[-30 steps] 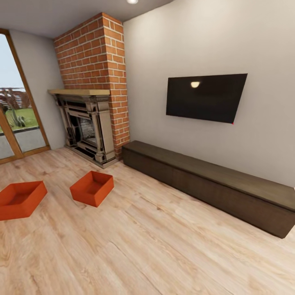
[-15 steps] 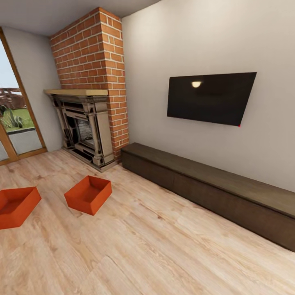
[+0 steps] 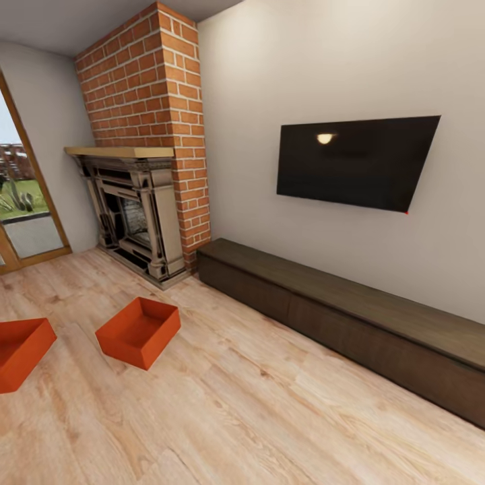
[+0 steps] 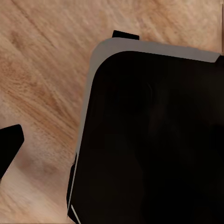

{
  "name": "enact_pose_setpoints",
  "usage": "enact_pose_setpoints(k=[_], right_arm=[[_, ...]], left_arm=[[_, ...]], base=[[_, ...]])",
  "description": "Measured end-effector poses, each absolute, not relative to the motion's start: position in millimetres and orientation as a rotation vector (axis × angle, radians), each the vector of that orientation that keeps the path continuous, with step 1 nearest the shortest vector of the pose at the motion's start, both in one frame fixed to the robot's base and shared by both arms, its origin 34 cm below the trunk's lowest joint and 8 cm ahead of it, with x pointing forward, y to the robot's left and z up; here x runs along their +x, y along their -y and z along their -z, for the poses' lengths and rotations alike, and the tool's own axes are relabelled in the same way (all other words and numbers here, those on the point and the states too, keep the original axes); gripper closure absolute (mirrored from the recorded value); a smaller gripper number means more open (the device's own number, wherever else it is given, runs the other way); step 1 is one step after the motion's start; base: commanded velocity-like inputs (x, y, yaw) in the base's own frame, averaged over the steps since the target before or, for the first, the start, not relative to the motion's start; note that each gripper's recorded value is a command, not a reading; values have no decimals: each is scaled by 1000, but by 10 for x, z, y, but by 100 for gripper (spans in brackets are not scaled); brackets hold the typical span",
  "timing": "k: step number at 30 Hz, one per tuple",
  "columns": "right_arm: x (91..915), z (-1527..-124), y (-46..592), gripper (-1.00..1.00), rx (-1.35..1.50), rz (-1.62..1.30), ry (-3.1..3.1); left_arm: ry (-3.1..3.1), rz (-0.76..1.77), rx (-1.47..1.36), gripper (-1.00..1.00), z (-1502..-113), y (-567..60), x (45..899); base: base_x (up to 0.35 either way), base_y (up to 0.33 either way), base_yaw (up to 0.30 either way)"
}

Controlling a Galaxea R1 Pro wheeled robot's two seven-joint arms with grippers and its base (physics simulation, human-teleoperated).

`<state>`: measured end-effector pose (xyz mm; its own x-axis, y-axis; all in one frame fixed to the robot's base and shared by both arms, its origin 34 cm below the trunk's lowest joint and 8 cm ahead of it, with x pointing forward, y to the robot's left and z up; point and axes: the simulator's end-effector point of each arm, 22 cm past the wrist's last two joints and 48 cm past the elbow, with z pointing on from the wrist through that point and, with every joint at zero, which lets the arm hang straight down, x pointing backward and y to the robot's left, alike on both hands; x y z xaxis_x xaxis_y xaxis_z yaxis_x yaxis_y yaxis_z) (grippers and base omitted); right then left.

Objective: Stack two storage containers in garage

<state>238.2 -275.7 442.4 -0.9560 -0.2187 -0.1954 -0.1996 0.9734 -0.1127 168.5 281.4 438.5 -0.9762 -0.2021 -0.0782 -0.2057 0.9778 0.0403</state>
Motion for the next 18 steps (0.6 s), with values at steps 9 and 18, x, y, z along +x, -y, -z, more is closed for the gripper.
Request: enact_pose_setpoints(k=[9,18], right_arm=[[2381,-4424,2758,-100,-311,136,-2915],[2379,-4424,2759,-100,-312,136,-2915]], left_arm=[[-3051,-74,-315,-100,-4385,-2814,1685],[-3049,-74,-315,-100,-4386,-2815,1688]], base=[[323,0,0],[323,0,0]])
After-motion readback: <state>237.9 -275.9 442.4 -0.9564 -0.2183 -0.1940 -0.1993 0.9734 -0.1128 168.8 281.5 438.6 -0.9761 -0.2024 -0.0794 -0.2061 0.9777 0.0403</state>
